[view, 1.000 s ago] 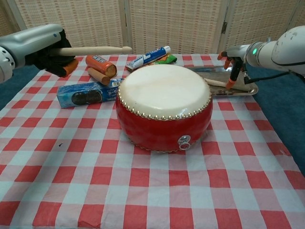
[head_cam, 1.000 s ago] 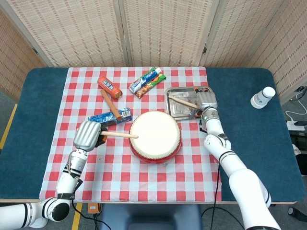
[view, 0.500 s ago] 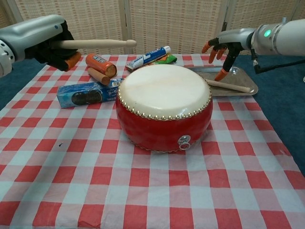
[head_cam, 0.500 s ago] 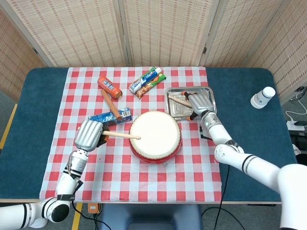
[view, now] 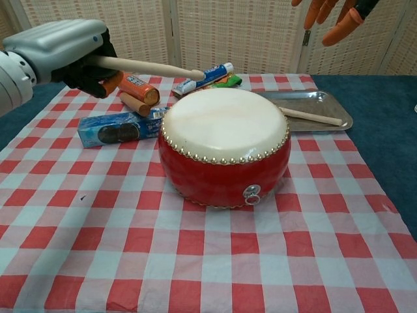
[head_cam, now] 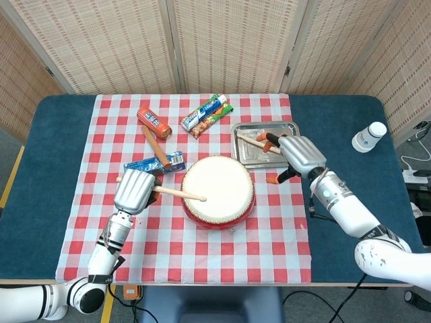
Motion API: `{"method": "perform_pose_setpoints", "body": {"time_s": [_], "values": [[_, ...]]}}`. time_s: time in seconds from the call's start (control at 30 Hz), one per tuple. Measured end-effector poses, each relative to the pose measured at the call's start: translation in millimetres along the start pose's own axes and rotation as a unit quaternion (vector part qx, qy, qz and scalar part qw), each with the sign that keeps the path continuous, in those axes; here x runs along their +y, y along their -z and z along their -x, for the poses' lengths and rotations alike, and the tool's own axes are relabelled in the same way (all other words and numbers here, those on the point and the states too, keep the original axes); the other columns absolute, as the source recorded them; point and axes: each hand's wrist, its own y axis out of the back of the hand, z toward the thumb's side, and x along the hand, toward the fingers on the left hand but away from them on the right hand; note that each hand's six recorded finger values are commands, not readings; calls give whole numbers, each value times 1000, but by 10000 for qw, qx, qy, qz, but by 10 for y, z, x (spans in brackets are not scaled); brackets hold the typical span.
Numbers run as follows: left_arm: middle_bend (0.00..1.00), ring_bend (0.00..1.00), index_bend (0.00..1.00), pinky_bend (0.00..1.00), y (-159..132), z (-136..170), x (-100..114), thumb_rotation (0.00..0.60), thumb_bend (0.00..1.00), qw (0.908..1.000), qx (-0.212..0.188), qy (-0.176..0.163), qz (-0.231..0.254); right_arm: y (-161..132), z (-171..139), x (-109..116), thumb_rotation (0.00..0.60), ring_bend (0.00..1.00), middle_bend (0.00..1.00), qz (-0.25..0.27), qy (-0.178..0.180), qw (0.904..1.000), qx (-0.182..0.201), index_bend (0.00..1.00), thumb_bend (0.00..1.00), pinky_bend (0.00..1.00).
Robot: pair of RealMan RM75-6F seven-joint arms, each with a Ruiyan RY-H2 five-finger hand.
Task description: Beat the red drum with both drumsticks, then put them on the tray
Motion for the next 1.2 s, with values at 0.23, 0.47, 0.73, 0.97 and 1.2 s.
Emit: {"method": "perform_pose_setpoints", "body": {"time_s": [0.23, 0.47, 0.73, 0.97, 1.2], "values": [[1000, 942, 1000, 1000, -197, -81, -33, 600, 618, 9998, -38, 122, -119, -243, -14, -200, 600, 245, 339, 203, -431, 9988, 150, 255, 25, 374], [1000, 942, 1000, 1000, -399, -199, -41, 600, 618, 9995, 39, 282, -107, -548, 157, -528, 600, 245, 377, 458, -832, 9952, 236, 304, 25, 375], [1000, 941, 1000, 1000, -643, -307, -26, 600, 618, 9993, 104, 302, -204, -787, 343, -717, 600, 276, 434, 563, -748, 9955, 138, 358, 25, 376], [1000, 936, 1000, 1000, -737, -342, -2, 600, 619, 9989, 126, 282, -346, -941, 429, -842, 600, 311, 480, 581, -637, 9963, 57, 433, 25, 387], [1000, 933, 1000, 1000, -768, -358, -13, 600, 616, 9986, 148, 306, -405, -1031, 470, -888, 600, 366, 537, 600, -509, 9969, 42, 545, 25, 408]]}}
